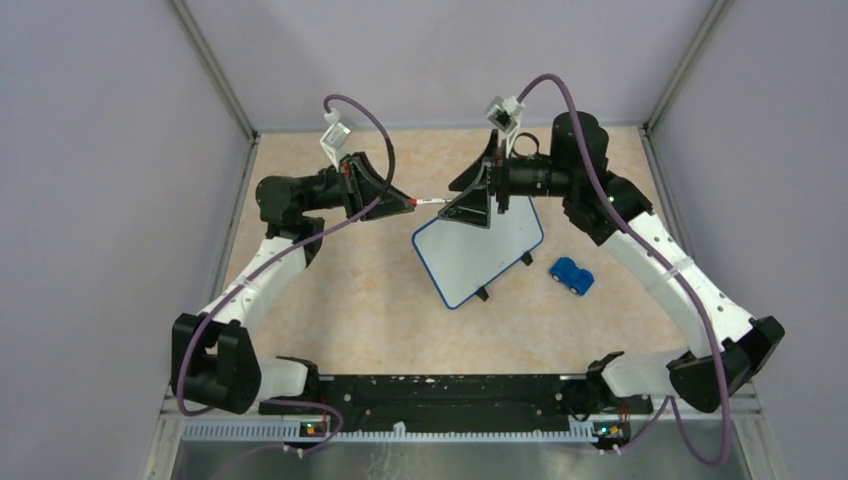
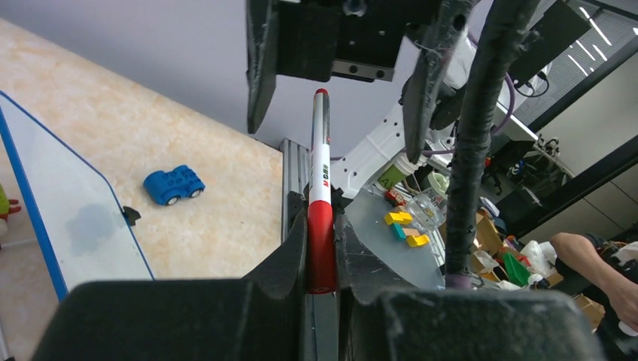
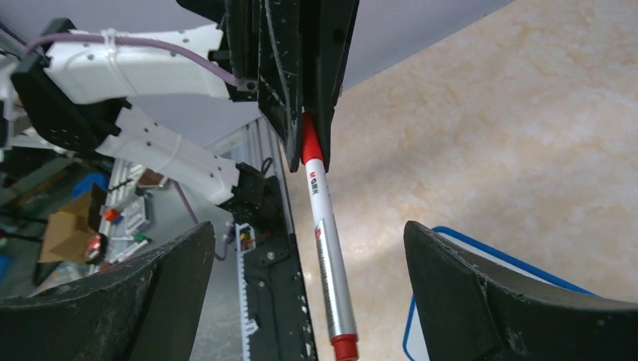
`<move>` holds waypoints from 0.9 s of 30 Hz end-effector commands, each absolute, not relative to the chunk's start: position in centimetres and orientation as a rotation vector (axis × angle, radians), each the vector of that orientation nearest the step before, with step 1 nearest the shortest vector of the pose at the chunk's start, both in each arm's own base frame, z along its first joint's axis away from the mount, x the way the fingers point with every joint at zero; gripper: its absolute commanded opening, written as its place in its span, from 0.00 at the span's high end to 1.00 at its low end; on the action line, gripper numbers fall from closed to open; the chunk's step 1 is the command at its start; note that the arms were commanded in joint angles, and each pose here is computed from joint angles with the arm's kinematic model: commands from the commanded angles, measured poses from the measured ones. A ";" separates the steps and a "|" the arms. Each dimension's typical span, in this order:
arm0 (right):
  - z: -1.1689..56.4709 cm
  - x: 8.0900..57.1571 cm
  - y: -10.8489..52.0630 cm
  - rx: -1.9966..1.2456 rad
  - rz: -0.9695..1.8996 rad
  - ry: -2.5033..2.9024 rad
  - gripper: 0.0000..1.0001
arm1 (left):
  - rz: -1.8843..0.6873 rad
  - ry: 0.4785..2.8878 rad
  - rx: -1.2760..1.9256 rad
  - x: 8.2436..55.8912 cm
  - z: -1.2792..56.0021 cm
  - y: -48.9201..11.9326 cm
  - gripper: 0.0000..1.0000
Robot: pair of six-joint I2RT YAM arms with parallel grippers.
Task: Write a sentence on the whiteboard
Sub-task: Open the pen cap from the whiteboard marker.
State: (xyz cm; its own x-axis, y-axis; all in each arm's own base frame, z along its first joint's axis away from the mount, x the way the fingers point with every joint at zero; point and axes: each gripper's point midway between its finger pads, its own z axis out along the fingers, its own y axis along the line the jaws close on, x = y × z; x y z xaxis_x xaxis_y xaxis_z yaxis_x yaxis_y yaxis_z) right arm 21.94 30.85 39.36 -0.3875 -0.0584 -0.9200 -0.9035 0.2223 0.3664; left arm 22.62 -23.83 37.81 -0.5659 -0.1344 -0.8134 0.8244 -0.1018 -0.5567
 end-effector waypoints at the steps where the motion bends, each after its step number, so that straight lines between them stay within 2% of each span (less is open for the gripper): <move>1: 42.6 21.0 31.2 -0.873 1.517 1.568 0.09 | -1.720 1.343 0.789 21.4 40.5 -23.3 1.00; 11: 42.2 21.1 31.5 -0.834 1.549 1.582 0.11 | -1.721 1.453 0.636 23.9 39.4 -23.8 1.00; 14: 42.0 21.1 31.8 -0.829 1.568 1.589 0.24 | -1.719 1.461 0.628 24.1 39.4 -23.9 1.00; 17: 41.7 21.2 32.2 -0.835 1.555 1.598 0.42 | -1.722 1.465 0.628 24.2 39.5 -24.1 1.00; 22: 41.2 21.2 32.6 -0.836 1.552 1.615 0.52 | -1.724 1.481 0.645 24.1 39.2 -24.8 1.00; 27: 40.6 21.3 33.1 -0.842 1.547 1.632 0.57 | -1.732 1.480 0.655 24.1 39.3 -25.3 1.00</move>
